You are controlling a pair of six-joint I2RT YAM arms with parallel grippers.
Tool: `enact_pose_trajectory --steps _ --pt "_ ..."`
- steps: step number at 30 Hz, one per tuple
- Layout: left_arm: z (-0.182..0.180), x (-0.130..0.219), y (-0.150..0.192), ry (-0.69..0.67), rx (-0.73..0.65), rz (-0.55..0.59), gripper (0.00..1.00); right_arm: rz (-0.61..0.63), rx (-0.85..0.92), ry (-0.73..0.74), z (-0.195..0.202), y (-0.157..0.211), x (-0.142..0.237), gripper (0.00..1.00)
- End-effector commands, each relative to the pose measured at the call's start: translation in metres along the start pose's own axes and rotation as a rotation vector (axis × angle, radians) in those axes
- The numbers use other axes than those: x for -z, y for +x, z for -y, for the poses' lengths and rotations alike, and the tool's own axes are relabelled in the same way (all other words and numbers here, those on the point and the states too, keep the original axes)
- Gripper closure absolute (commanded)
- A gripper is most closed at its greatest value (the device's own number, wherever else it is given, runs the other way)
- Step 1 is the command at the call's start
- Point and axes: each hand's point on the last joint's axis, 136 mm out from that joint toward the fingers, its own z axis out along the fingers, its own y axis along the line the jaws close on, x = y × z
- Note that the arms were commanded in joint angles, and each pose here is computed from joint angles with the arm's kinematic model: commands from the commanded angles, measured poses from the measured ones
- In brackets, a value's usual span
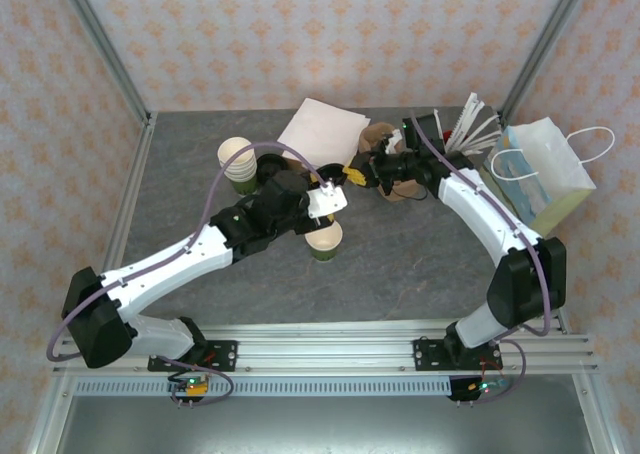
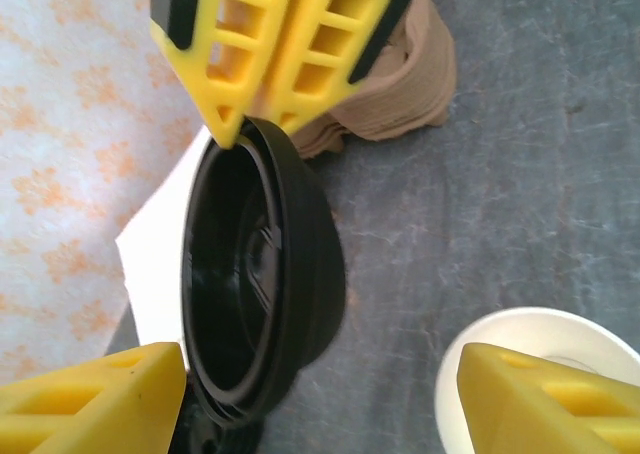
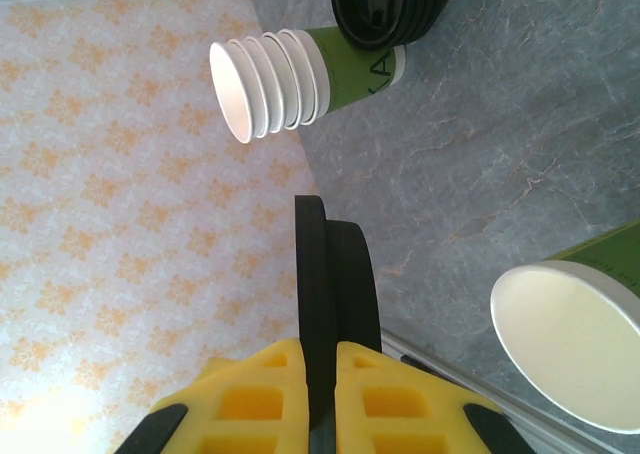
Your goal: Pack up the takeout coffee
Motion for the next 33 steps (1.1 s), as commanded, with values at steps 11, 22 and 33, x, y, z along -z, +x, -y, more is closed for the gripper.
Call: enact_pose_trajectory --steps 11,22,33 --pt "-0.011 -0.020 -0.011 -0.080 -0.134 0.009 0.55 -0.022 -0.049 -0.031 -0.008 0.013 0.008 0.89" --pt "-0.006 -0.018 -0.016 -0.036 -0.011 0.040 0.79 0.004 -0.047 -0.031 -0.008 0.009 0.009 0.75" --pt "-0.031 0.009 -0.031 0.059 0.502 0.242 0.80 0.258 0.101 0.025 0.006 -0.014 0.049 0.43"
